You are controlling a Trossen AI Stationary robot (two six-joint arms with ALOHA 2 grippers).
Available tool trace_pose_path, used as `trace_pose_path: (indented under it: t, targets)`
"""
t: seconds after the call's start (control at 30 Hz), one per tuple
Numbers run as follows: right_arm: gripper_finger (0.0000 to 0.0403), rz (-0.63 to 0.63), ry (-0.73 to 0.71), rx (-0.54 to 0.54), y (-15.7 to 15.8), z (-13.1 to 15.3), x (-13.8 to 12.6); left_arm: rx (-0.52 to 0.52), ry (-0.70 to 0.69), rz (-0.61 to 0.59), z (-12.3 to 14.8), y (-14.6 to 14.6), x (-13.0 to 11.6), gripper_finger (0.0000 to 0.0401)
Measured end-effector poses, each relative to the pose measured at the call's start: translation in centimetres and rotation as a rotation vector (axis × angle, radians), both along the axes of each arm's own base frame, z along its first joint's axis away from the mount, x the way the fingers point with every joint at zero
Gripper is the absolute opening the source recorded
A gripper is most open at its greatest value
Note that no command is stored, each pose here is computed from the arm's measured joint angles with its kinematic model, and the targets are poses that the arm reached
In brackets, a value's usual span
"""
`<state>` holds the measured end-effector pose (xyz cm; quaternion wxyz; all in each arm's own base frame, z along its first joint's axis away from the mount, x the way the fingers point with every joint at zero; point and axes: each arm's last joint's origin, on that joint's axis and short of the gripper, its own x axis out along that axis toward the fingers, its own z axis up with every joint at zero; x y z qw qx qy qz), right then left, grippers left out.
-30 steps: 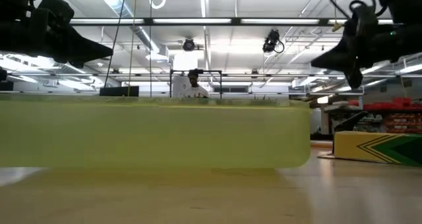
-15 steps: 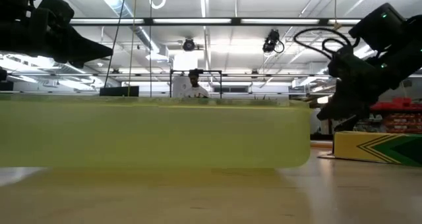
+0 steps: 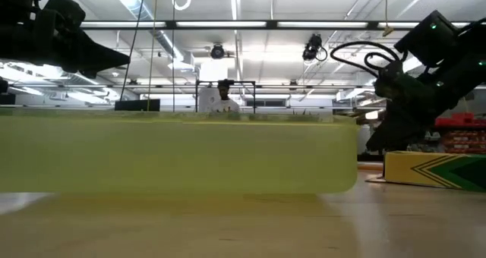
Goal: Pack school essentials
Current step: Put the right yellow pencil into the yellow supply box
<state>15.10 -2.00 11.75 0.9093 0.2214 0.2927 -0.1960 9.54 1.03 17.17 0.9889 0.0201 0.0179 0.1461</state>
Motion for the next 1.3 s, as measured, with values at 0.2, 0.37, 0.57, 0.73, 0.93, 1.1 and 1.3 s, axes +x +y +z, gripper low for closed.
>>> trace_pose_path:
  t: [0.2, 0.37, 0.57, 0.73, 0.93, 1.1, 1.3]
  targets:
    - [0.0151, 0.136, 0.063, -0.133, 0.2, 0.9, 2.2, 0.0, 0.0, 0.0, 0.0, 0.0, 0.0, 0.0036]
    - [0.0159, 0.144, 0.125, -0.2, -0.1, 0.9, 3.9, 0.0, 0.0, 0.0, 0.0, 0.0, 0.0, 0.0029]
    - [0.0153, 0.165, 0.154, -0.234, -0.3, 0.2, 5.6, 0.0, 0.0, 0.0, 0.0, 0.0, 0.0, 0.0024]
    - [0.0152, 0.181, 0.144, -0.258, -0.4, -0.1, 6.6, 0.0, 0.0, 0.0, 0.0, 0.0, 0.0, 0.0031]
    - [0.0152, 0.2, 0.189, -0.262, -0.4, -1.1, 7.0, 0.0, 0.0, 0.0, 0.0, 0.0, 0.0, 0.0035]
    - [0.0152, 0.203, 0.203, -0.259, -0.4, -1.5, 7.0, 0.0, 0.0, 0.0, 0.0, 0.0, 0.0, 0.0027]
    - [0.014, 0.212, 0.209, -0.256, -0.3, -1.8, 7.2, 0.0, 0.0, 0.0, 0.0, 0.0, 0.0, 0.0024]
